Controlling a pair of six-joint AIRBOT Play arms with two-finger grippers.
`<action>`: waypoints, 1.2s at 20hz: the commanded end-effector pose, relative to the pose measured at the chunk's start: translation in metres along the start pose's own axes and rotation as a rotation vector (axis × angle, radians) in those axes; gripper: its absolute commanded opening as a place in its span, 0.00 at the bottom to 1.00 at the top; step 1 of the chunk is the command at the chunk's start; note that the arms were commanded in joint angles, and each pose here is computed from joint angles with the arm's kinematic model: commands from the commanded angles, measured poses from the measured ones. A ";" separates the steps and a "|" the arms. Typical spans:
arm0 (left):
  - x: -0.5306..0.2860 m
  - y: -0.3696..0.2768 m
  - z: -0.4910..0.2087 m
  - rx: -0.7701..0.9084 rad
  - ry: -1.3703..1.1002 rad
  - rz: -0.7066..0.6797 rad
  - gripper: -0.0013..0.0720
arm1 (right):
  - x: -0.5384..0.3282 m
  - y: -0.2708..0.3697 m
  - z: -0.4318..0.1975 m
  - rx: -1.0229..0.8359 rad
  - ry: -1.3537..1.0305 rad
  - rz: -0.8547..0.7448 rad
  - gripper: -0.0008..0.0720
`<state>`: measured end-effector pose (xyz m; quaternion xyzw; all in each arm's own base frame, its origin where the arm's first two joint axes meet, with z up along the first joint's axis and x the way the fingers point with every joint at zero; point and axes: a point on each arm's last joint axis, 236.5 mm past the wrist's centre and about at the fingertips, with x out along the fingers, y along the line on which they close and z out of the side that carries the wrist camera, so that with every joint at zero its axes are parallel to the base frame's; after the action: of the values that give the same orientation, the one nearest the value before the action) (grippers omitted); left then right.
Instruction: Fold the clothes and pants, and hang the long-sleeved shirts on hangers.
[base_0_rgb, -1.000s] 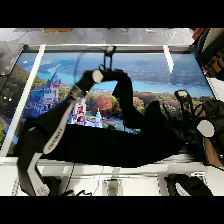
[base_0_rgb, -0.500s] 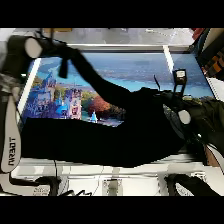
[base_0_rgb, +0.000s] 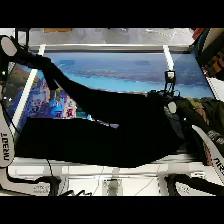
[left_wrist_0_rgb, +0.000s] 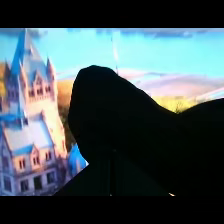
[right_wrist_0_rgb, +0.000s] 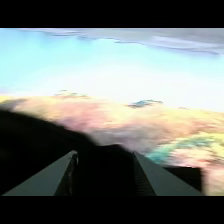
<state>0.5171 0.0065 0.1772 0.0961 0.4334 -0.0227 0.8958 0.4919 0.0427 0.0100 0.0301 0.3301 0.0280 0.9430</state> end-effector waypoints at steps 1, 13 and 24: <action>0.023 0.005 -0.037 -0.016 0.148 -0.010 0.03 | -0.011 -0.061 -0.014 0.090 0.168 -0.102 0.57; 0.050 -0.001 -0.061 -0.013 0.249 -0.031 0.03 | -0.099 -0.111 -0.151 0.515 0.722 0.431 0.71; 0.050 -0.001 -0.061 -0.013 0.249 -0.031 0.03 | -0.044 -0.067 -0.189 0.555 0.812 0.542 0.76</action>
<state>0.5012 0.0187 0.1011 0.0860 0.5428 -0.0217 0.8352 0.3464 -0.0404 -0.1019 0.3466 0.6261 0.1591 0.6801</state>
